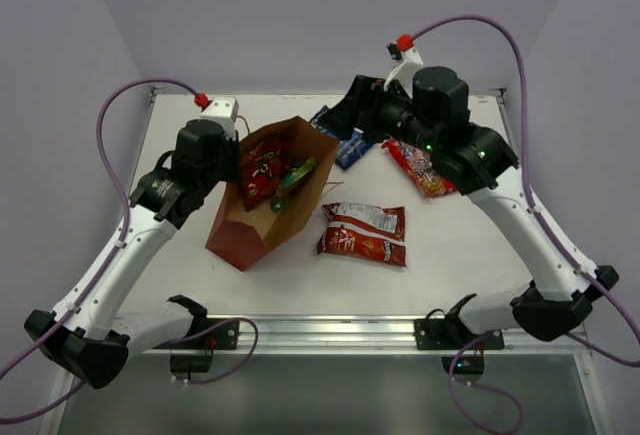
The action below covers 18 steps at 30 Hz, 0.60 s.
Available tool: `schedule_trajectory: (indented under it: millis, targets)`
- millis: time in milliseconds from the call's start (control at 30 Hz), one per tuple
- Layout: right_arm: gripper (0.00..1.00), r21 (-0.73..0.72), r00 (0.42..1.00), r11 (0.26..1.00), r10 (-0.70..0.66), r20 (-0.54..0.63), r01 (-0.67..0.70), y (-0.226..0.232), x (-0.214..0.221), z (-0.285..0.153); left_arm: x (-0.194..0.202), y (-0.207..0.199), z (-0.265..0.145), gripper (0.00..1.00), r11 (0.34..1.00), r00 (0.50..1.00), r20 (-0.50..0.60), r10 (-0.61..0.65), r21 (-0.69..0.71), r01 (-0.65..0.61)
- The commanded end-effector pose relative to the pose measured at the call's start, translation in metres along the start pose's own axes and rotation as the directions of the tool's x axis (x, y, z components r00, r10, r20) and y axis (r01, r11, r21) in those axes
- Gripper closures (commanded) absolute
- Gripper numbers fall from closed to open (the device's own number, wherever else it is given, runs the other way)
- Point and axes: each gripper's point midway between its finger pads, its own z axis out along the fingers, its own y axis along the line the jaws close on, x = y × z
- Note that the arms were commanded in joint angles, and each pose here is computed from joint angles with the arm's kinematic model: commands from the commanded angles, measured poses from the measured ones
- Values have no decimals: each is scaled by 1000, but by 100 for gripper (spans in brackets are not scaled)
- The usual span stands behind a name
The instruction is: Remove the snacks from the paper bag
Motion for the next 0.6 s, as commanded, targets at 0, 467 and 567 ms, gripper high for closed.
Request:
schedule_trajectory:
  millis: [0, 467, 567]
  targets:
    - [22, -24, 988, 994, 107, -107, -111, 13, 30, 40, -40, -12, -11, 100, 998, 992, 118, -37, 61, 30]
    - [23, 65, 925, 956, 293, -242, -286, 18, 103, 131, -42, -21, -12, 100, 993, 991, 117, -65, 108, 53]
    - [24, 120, 905, 949, 315, -285, -292, 10, 128, 146, -41, -22, -12, 100, 991, 990, 115, -81, 115, 68]
